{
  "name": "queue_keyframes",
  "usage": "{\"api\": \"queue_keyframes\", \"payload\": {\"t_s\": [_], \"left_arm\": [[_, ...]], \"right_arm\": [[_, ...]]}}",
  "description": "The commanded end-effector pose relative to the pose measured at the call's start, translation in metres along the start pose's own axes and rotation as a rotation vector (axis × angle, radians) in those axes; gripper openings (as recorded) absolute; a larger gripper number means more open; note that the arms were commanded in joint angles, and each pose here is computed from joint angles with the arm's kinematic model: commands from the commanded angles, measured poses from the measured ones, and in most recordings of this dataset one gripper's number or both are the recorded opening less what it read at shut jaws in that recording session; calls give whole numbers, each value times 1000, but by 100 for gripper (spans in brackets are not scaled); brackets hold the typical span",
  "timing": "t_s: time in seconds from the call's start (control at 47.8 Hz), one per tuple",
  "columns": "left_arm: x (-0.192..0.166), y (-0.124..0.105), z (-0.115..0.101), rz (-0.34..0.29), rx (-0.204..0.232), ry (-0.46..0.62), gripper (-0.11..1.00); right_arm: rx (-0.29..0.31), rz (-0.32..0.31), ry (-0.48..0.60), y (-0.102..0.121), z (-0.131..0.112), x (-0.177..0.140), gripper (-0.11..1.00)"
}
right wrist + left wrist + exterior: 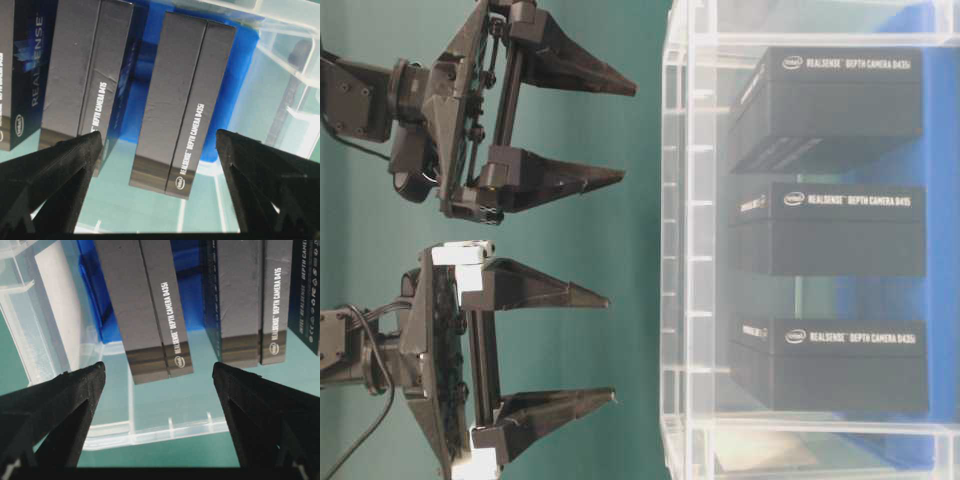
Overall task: Take the box out of the case with both arms.
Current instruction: 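Lower both open grippers around the left and right boxes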
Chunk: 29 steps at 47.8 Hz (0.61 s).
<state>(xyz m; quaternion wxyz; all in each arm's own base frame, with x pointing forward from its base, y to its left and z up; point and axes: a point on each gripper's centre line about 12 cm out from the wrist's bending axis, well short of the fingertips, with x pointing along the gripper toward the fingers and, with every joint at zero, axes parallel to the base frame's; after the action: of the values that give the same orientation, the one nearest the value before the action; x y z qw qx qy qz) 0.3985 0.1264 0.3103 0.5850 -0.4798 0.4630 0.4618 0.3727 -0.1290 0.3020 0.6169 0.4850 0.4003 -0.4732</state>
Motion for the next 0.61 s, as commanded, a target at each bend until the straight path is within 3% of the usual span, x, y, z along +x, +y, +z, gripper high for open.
{"api": "queue_keyframes", "payload": {"t_s": [0.0,0.586], "left_arm": [[-13,-1,2,-33,0,-19,84],[-6,1,3,-27,-2,-25,84]], "right_arm": [[3,43,-17,5,2,-14,96],[-2,18,-9,0,0,-5,96]]}}
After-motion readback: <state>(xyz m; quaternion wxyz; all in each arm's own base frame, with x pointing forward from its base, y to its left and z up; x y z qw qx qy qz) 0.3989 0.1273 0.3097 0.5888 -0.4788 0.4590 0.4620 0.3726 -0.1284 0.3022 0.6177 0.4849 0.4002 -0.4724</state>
